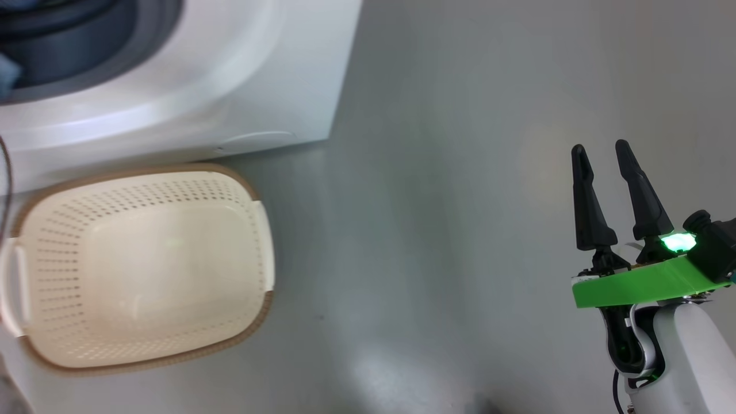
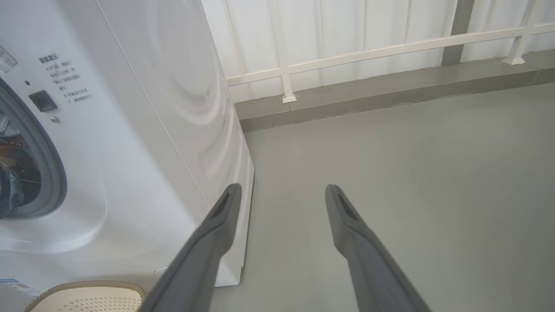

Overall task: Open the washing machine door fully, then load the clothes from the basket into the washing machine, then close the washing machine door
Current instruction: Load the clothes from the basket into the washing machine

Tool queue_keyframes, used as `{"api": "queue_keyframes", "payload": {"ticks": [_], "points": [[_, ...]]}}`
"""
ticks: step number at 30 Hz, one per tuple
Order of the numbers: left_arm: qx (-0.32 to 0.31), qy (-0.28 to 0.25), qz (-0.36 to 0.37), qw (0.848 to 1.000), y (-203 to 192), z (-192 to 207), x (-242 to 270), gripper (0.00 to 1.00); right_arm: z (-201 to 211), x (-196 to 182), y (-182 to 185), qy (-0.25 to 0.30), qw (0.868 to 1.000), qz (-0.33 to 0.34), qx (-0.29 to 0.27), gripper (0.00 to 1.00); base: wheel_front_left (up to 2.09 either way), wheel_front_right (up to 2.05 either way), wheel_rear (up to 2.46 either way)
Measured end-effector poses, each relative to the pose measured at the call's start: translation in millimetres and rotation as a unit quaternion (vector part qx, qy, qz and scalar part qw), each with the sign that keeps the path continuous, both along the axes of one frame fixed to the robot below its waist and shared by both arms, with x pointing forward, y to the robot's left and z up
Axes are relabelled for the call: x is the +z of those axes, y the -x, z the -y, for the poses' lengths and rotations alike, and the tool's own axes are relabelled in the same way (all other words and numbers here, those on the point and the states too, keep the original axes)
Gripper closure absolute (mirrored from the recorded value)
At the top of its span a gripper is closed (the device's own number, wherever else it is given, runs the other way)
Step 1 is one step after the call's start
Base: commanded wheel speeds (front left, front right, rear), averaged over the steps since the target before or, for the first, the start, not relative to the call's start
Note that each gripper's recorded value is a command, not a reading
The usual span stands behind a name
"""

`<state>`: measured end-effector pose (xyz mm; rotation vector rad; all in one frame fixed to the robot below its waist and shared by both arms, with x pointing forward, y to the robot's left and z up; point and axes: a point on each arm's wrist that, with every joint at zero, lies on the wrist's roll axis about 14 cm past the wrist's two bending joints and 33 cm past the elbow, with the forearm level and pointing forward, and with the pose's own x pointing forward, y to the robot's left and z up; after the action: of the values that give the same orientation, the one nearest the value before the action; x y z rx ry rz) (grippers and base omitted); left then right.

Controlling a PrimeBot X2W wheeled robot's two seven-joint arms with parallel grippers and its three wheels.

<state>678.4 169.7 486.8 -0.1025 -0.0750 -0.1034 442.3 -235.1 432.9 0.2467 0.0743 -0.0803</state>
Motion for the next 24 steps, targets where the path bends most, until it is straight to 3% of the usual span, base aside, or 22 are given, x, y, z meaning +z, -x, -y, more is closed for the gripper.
{"api": "queue_keyframes", "payload": {"ticks": [11, 13, 14, 15, 16, 24], "points": [[-0.020, -0.007, 0.061, 0.998, -38, 28, 26, 1.00, 16, -11, 6, 0.008, 0.999, -0.019, -0.026, 0.00, 0.00, 0.00, 0.00], [-0.021, -0.004, 0.048, 0.999, -39, 31, 15, 0.82, 18, -11, 8, 0.010, 0.999, -0.021, -0.030, 0.00, 0.00, 0.00, 0.00], [-0.022, -0.005, 0.040, 0.999, -39, 32, 9, 0.58, 20, -11, 9, 0.010, 0.999, -0.021, -0.032, 0.00, 0.00, 0.00, 0.00], [-0.022, -0.005, 0.029, 0.999, -39, 32, 2, 0.58, 20, -10, 9, 0.011, 0.999, -0.021, -0.033, 0.00, 0.00, 0.00, 0.00], [-0.020, -0.004, 0.019, 1.000, -38, 32, -4, 0.00, 21, -10, 9, 0.011, 0.999, -0.020, -0.034, 0.00, 0.00, 0.00, 0.00], [0.002, 0.001, -0.009, 1.000, -32, 17, -16, 0.00, 17, -4, 8, 0.009, 1.000, -0.011, -0.028, 0.00, 0.00, 0.00, 0.00]]}}
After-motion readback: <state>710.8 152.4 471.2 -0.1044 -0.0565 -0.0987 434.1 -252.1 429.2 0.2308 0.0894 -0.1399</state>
